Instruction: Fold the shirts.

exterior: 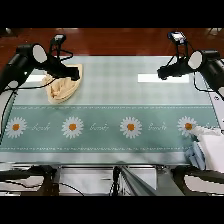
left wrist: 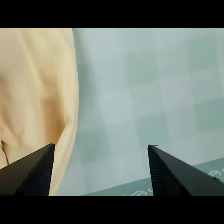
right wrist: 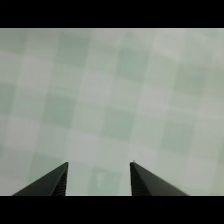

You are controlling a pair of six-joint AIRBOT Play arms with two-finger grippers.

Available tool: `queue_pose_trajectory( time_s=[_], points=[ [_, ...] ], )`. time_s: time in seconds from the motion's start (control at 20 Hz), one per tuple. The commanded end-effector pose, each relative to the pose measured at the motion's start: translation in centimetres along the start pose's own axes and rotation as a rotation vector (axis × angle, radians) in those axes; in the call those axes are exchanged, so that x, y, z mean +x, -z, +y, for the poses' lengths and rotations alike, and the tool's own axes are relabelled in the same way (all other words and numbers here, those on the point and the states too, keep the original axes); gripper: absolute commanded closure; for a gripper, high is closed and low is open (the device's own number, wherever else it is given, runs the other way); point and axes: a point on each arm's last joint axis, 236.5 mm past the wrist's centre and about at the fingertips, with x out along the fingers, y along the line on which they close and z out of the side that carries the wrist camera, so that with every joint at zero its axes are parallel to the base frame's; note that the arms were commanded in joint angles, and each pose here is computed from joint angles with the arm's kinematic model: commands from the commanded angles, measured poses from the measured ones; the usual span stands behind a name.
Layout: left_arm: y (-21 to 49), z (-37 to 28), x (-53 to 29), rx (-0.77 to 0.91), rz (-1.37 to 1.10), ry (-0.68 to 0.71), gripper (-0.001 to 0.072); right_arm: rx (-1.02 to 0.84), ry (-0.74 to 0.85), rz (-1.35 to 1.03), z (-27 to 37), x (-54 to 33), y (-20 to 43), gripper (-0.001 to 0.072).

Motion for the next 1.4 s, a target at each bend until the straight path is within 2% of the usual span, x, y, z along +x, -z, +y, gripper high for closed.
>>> queue_pose_trajectory(
  time_s=[0.0,0.2,0.35,0.5,0.6,0.95,1.0,1.05,1.1,1.25,1.35],
  points=[
    [-1.3,0.3,-0.1,0.018,-0.053,-0.013,-0.0003,0.001,0.001,-0.019,0.0,0.0,-0.4,0.0242],
    [-2.4,6.5,-0.7,0.115,-0.086,-0.247,-0.0006,-0.001,0.003,-0.005,-0.1,0.0,-0.1,0.0242],
    [-1.4,11.5,-0.4,-0.037,-0.066,-0.297,-0.0013,-0.002,0.002,0.014,0.0,0.0,0.3,0.0242],
    [0.2,14.6,1.1,-0.142,-0.026,-0.290,-0.0013,-0.003,0.000,0.041,0.0,0.0,1.0,0.0242],
    [1.2,15.4,2.5,-0.155,0.009,-0.288,-0.0013,-0.004,-0.002,0.057,0.0,-0.1,1.4,0.0242],
    [5.0,13.5,8.8,-0.236,0.151,-0.178,-0.0013,-0.005,-0.002,0.066,0.0,-0.1,1.6,0.0243],
    [5.4,13.3,9.1,-0.236,0.166,-0.176,0.0165,-0.005,-0.003,0.066,0.0,-0.1,1.6,0.0242],
    [5.5,13.3,9.2,-0.236,0.172,-0.176,0.0500,-0.004,-0.003,0.066,0.0,-0.1,1.6,0.0242],
    [5.4,13.3,8.9,-0.237,0.170,-0.176,0.0671,-0.004,-0.003,0.067,0.1,-0.1,1.6,0.0243],
    [2.7,13.4,5.8,-0.221,0.120,-0.192,0.0673,-0.005,-0.004,0.083,0.1,-0.1,2.0,0.0243],
    [-2.2,13.2,0.7,-0.206,-0.003,-0.200,0.0673,-0.016,0.010,0.111,-0.3,-0.2,2.6,0.0243]
  ],
)
